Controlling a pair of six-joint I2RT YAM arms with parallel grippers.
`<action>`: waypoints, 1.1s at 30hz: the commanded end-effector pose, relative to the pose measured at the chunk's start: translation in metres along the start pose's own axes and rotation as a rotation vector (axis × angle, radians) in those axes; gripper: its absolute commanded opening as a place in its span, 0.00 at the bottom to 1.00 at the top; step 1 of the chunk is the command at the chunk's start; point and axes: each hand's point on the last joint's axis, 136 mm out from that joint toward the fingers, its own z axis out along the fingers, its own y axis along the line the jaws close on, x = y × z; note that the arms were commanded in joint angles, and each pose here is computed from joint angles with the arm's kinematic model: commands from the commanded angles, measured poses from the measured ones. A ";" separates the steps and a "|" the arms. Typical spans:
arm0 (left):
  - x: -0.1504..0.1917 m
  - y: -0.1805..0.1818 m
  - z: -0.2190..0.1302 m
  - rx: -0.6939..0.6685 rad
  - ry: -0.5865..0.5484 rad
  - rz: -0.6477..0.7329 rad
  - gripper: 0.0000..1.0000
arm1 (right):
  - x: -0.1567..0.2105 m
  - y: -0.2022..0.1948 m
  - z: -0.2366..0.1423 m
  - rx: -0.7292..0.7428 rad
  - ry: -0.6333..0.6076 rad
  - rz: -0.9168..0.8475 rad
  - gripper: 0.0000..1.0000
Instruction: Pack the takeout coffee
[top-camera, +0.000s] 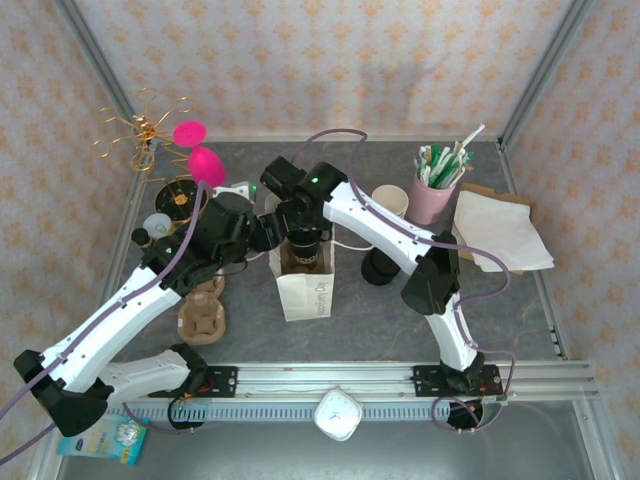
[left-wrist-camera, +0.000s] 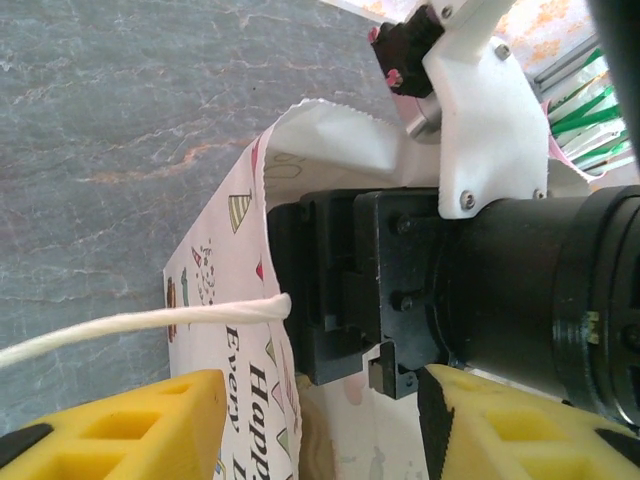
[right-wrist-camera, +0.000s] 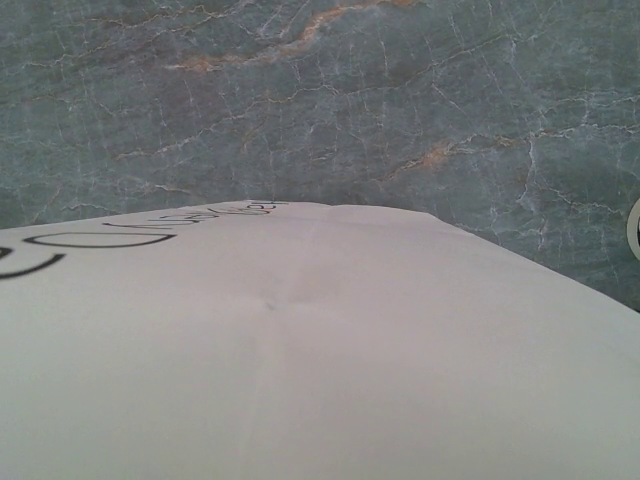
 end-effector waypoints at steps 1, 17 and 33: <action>-0.003 0.009 -0.003 -0.041 -0.011 0.014 0.51 | 0.000 -0.005 -0.009 0.015 -0.003 0.012 0.75; -0.002 0.010 0.009 -0.063 0.000 0.026 0.36 | -0.003 0.001 -0.021 -0.023 -0.005 0.008 0.88; -0.001 0.009 0.014 -0.057 0.002 0.011 0.28 | 0.010 -0.005 -0.032 -0.007 -0.007 0.007 0.89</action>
